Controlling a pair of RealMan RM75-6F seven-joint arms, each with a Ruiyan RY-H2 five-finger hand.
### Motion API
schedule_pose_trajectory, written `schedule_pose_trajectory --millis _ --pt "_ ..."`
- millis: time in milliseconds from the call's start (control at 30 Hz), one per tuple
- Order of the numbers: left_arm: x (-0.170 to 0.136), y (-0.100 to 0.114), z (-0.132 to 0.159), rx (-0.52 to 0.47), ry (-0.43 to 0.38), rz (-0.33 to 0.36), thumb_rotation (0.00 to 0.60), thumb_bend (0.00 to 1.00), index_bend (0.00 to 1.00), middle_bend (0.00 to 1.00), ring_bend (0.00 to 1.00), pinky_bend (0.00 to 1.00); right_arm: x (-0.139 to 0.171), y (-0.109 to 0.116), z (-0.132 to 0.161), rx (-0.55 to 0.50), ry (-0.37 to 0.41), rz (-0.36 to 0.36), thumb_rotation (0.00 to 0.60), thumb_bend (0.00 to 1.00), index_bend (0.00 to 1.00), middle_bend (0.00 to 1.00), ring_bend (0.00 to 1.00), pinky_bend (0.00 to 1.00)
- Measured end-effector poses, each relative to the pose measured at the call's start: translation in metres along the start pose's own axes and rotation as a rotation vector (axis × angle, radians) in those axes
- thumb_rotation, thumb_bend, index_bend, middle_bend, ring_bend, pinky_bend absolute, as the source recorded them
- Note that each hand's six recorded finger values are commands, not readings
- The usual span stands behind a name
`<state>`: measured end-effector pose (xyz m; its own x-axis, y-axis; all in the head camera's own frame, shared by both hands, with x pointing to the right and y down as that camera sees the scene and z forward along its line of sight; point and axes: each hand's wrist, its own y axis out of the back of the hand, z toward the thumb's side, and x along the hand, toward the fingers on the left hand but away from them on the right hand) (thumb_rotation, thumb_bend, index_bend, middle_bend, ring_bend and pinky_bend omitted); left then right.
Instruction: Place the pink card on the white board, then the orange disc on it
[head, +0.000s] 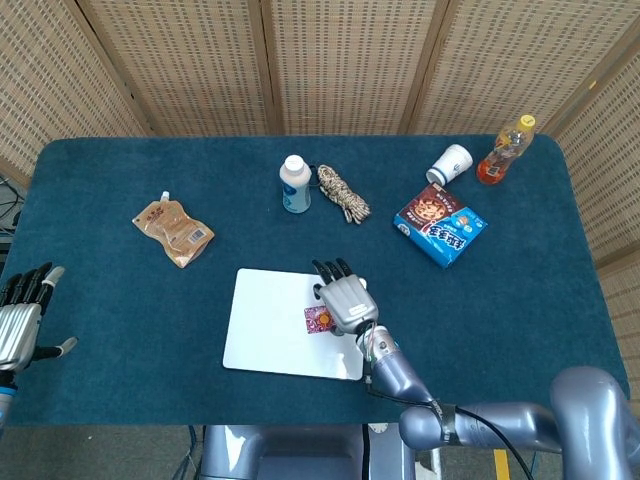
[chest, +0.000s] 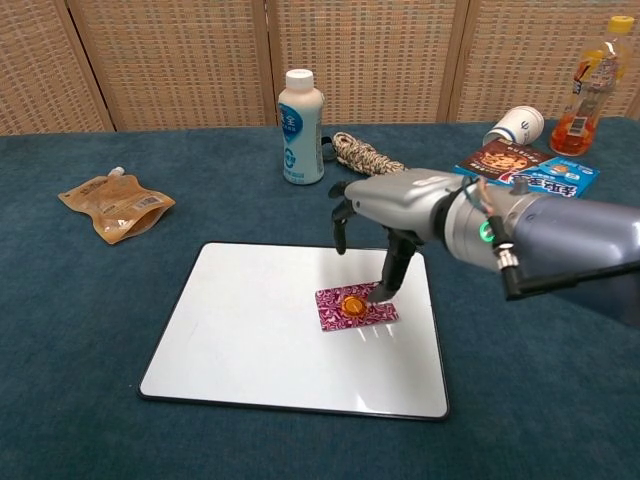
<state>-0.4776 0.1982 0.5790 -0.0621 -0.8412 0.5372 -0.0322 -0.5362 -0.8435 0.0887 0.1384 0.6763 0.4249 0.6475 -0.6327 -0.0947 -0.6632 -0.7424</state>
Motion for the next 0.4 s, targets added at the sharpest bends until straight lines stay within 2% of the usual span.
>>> schedule_pose_trajectory --millis 133,267,300,400 --pt "-0.002 0.001 0.001 -0.006 -0.015 0.007 0.6 0.0 0.0 0.0 0.0 0.0 0.017 0.022 -0.02 0.015 0.005 -0.072 0.6 0.21 0.27 0.0 0.0 0.0" --pt "-0.007 0.004 0.004 -0.02 -0.041 0.016 0.6 0.0 0.0 0.0 0.0 0.0 0.049 0.039 -0.061 -0.002 -0.002 -0.164 0.6 0.19 0.12 0.0 0.0 0.0" --pt "-0.008 0.005 0.005 -0.021 -0.048 0.02 0.6 0.0 0.0 0.0 0.0 0.0 0.058 0.042 -0.072 -0.011 -0.007 -0.185 0.6 0.17 0.09 0.0 0.0 0.0" --pt "-0.013 0.008 0.008 -0.022 -0.072 0.041 0.6 0.0 0.0 0.0 0.0 0.0 0.096 0.045 -0.11 -0.063 -0.039 -0.266 0.6 0.02 0.0 0.0 0.0 0.0"
